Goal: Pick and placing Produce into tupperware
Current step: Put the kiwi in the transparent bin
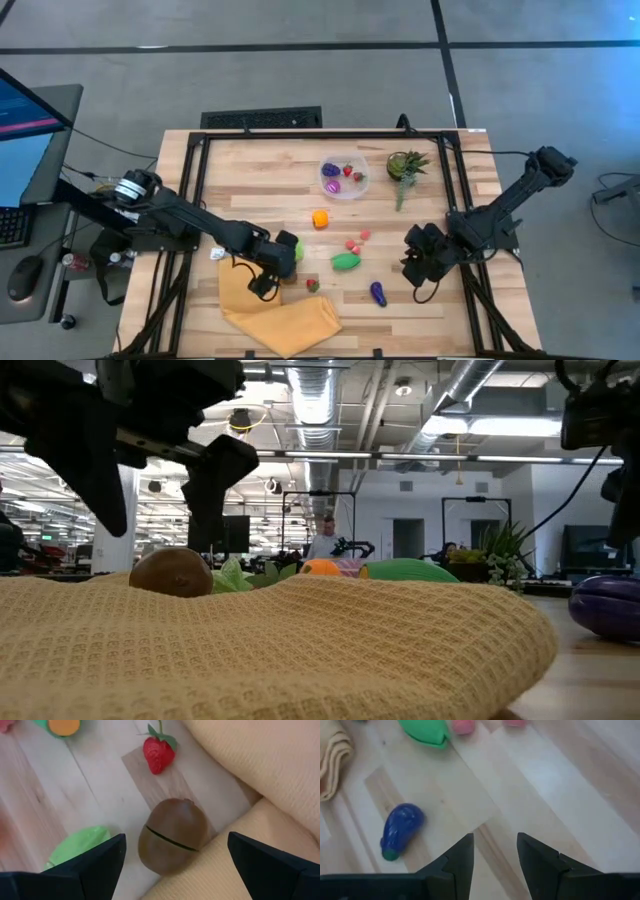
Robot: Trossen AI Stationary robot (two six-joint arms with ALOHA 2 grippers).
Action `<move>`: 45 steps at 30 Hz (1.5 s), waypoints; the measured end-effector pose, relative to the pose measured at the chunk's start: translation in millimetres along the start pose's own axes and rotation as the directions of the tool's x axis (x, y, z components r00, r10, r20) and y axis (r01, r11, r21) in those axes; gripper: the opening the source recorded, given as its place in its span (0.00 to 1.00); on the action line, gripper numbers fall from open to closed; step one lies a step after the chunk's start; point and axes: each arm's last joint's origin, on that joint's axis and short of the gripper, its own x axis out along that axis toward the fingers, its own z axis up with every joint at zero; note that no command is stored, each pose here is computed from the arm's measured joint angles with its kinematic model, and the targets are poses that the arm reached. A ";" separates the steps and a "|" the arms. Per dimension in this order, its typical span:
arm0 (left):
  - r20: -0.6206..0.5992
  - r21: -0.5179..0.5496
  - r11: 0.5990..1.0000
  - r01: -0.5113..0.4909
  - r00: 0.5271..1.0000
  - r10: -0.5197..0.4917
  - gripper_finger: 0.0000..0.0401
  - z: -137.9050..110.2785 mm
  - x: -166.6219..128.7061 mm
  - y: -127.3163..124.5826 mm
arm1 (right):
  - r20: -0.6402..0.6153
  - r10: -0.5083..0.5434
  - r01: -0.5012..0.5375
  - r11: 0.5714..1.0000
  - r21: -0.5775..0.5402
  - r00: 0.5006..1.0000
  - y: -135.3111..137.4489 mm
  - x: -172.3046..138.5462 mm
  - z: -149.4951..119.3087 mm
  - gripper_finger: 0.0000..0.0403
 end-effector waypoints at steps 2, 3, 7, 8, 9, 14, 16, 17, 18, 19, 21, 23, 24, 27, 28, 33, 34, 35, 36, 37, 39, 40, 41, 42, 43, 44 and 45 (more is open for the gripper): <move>-0.005 0.001 1.000 -0.007 1.000 0.007 0.85 3.2 3.8 1.2 | 0.011 -0.019 0.019 1.000 0.000 1.000 -0.8 -1.2 -3.5 0.43; -0.017 -0.001 1.000 -0.006 1.000 0.006 0.85 2.2 4.5 1.8 | 0.022 -0.022 0.022 1.000 0.003 1.000 -0.6 -1.8 -4.6 0.43; -0.059 -0.012 1.000 -0.001 0.998 0.000 0.85 -1.4 10.0 3.1 | 0.043 -0.039 0.039 0.999 0.003 0.998 -1.0 -3.7 -9.4 0.42; -0.071 -0.019 1.000 0.004 0.997 -0.006 0.85 -2.6 10.7 3.0 | 0.049 -0.040 0.040 0.999 0.002 0.998 -0.9 -4.1 -10.1 0.42; -0.064 -0.023 1.000 0.004 0.998 -0.005 0.85 -1.8 12.2 3.6 | 0.053 -0.045 0.045 0.999 0.002 0.998 -1.2 -4.4 -11.0 0.42; -0.055 -0.039 0.999 0.002 0.998 -0.004 0.85 -1.0 13.6 4.1 | 0.077 -0.049 0.049 0.999 -0.003 0.996 -1.0 -5.2 -12.1 0.43; -0.059 -0.039 0.999 0.003 0.998 -0.005 0.85 -1.4 13.6 4.0 | 0.077 -0.049 0.050 0.999 -0.004 0.996 -1.0 -5.2 -12.1 0.42; -0.058 -0.039 0.999 0.003 0.998 -0.005 0.85 -1.2 13.6 4.0 | 0.078 -0.050 0.050 0.999 -0.004 0.996 -1.1 -5.2 -12.1 0.42; -0.056 -0.039 0.999 0.003 0.998 -0.005 0.85 -1.1 13.7 4.0 | 0.079 -0.051 0.051 0.999 -0.004 0.996 -1.1 -5.2 -12.0 0.42; -0.055 -0.039 0.999 0.003 0.998 -0.005 0.85 -1.5 14.0 4.0 | 0.079 -0.052 0.052 0.999 -0.004 0.996 -1.2 -5.2 -12.0 0.42; -0.051 -0.039 0.999 0.003 0.999 -0.005 0.85 -2.3 15.0 3.9 | 0.085 -0.056 0.057 0.998 -0.005 0.995 -1.6 -5.2 -11.9 0.42; -0.045 -0.038 0.999 0.002 0.999 -0.004 0.85 -1.7 15.1 4.0 | 0.096 -0.059 0.059 0.998 -0.004 0.994 -1.6 -5.2 -11.7 0.42; -0.041 -0.038 0.999 0.001 0.999 -0.003 0.85 -1.3 15.1 4.1 | 0.098 -0.059 0.060 0.998 -0.004 0.993 -1.6 -5.2 -11.6 0.42; -0.039 -0.022 1.000 0.002 0.999 -0.003 0.85 -0.8 20.3 4.4 | 0.099 -0.059 0.059 0.998 -0.004 0.993 -1.6 -5.3 -11.6 0.42; -0.047 -0.014 1.000 0.005 0.999 -0.006 0.85 -1.7 21.5 4.3 | 0.099 -0.058 0.059 0.998 -0.003 0.993 -1.5 -5.3 -11.6 0.42; -0.081 -0.025 0.999 0.037 0.996 -0.039 0.85 -4.2 33.1 3.8 | 0.099 -0.048 0.048 0.999 -0.003 0.994 -0.4 -5.6 -12.4 0.41; -0.075 -0.033 0.999 0.033 0.997 -0.036 0.85 -3.1 34.6 4.3 | 0.098 -0.047 0.047 0.999 -0.002 0.994 -0.3 -5.7 -12.9 0.41; -0.079 -0.039 0.999 0.033 0.996 -0.036 0.85 -3.5 35.4 4.3 | 0.097 -0.047 0.048 0.999 -0.004 0.994 -0.3 -6.0 -13.5 0.41; -0.087 -0.048 0.998 0.032 0.996 -0.037 0.85 -4.2 35.2 4.3 | 0.098 -0.044 0.044 0.999 -0.003 0.994 0.0 -6.0 -13.6 0.42; -0.086 -0.050 0.998 0.032 0.996 -0.036 0.85 -4.2 34.8 4.3 | 0.098 -0.044 0.044 0.999 -0.002 0.994 0.0 -6.0 -13.5 0.42; -0.082 -0.051 0.998 0.027 0.996 -0.031 0.85 -3.8 34.8 4.5 | 0.097 -0.049 0.049 0.999 -0.004 0.994 -0.4 -6.0 -13.6 0.42; -0.085 -0.051 0.998 0.024 0.996 -0.029 0.85 -4.1 34.8 4.6 | 0.097 -0.047 0.047 0.999 -0.002 0.994 -0.3 -6.0 -13.5 0.42; -0.086 -0.052 0.998 0.025 0.996 -0.029 0.85 -4.2 34.8 4.7 | 0.097 -0.048 0.048 0.999 0.000 0.994 -0.4 -6.0 -13.5 0.42; -0.086 -0.053 0.998 0.026 0.996 -0.030 0.85 -4.2 34.8 4.9 | 0.096 -0.052 0.052 0.999 0.002 0.994 -0.7 -6.0 -13.6 0.42; -0.086 -0.056 0.998 0.026 0.996 -0.030 0.84 -4.3 34.8 4.9 | 0.096 -0.052 0.052 0.999 0.002 0.994 -0.8 -6.0 -13.6 0.41; -0.087 -0.058 0.998 0.026 0.996 -0.031 0.83 -4.3 34.7 4.8 | 0.096 -0.052 0.052 0.999 0.006 0.994 -0.8 -6.0 -13.6 0.41; -0.087 -0.065 0.998 0.025 0.996 -0.031 0.82 -4.4 34.7 4.8 | 0.096 -0.053 0.052 0.999 0.009 0.994 -0.9 -6.0 -13.7 0.41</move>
